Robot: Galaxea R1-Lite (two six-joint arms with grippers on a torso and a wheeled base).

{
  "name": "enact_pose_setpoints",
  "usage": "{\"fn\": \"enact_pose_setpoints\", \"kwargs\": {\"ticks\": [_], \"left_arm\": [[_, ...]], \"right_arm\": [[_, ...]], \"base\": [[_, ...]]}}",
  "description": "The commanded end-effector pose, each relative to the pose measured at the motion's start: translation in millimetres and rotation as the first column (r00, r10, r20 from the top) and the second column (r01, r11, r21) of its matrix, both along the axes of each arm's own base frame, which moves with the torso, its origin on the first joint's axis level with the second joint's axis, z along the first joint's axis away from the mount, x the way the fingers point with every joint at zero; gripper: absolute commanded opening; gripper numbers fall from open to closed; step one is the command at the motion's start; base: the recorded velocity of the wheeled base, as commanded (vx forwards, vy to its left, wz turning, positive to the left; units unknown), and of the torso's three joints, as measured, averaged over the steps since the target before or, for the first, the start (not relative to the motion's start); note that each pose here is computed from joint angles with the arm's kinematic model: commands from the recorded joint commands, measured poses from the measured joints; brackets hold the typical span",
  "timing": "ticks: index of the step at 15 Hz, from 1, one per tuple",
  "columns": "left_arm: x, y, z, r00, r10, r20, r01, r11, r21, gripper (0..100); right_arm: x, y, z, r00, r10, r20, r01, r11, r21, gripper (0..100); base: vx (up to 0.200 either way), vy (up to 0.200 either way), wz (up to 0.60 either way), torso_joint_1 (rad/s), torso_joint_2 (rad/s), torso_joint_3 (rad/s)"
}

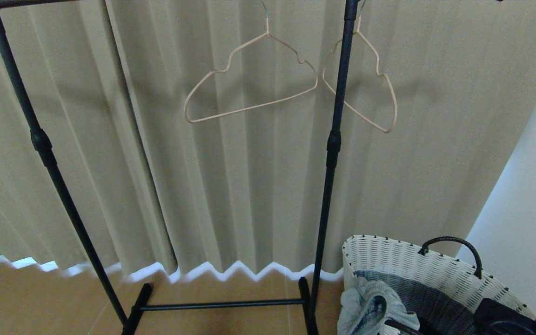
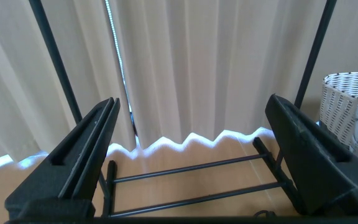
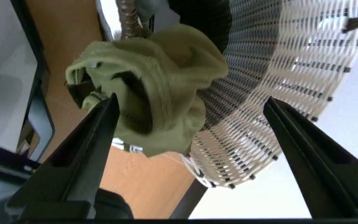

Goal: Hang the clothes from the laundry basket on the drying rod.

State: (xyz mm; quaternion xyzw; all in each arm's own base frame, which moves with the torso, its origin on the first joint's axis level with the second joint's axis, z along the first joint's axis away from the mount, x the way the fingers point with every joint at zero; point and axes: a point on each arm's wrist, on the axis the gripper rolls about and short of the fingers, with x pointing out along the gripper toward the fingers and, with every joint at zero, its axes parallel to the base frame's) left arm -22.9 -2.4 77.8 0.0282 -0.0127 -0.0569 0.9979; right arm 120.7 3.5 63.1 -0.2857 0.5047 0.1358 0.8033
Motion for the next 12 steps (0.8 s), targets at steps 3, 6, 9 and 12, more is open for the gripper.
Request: {"fn": "enact_pose_setpoints", "kwargs": {"ticks": [3,6,9,12], "left_arm": [[0,0,0,1.0,0.001,0.001,-0.001,1.0,0.0,100],[0,0,0,1.0,0.005,0.0,-0.005,1.0,-0.003,100],[0,0,0,1.0,0.005,0.0,-0.005,1.0,-0.003,100],[0,0,0,1.0,0.006,0.001,-0.006,1.0,0.0,100]], "right_arm": [[19,-3,-14,0.999,-0.032,-0.038,0.031,0.999,-0.027,0],[24,-4,-17,0.999,-0.046,-0.018,0.046,0.999,-0.03,0],[14,-4,-2,0.994,-0.047,0.097,0.05,0.999,-0.022,0],[-12,-5,28,0.941,-0.05,0.334,0.051,0.999,0.004,0]], "base": [[0.0,0.0,0.0,0.0,0.0,0.0],[0.0,0.0,0.0,0.0,0.0,0.0],[0.0,0.0,0.0,0.0,0.0,0.0],[0.0,0.0,0.0,0.0,0.0,0.0]]}}
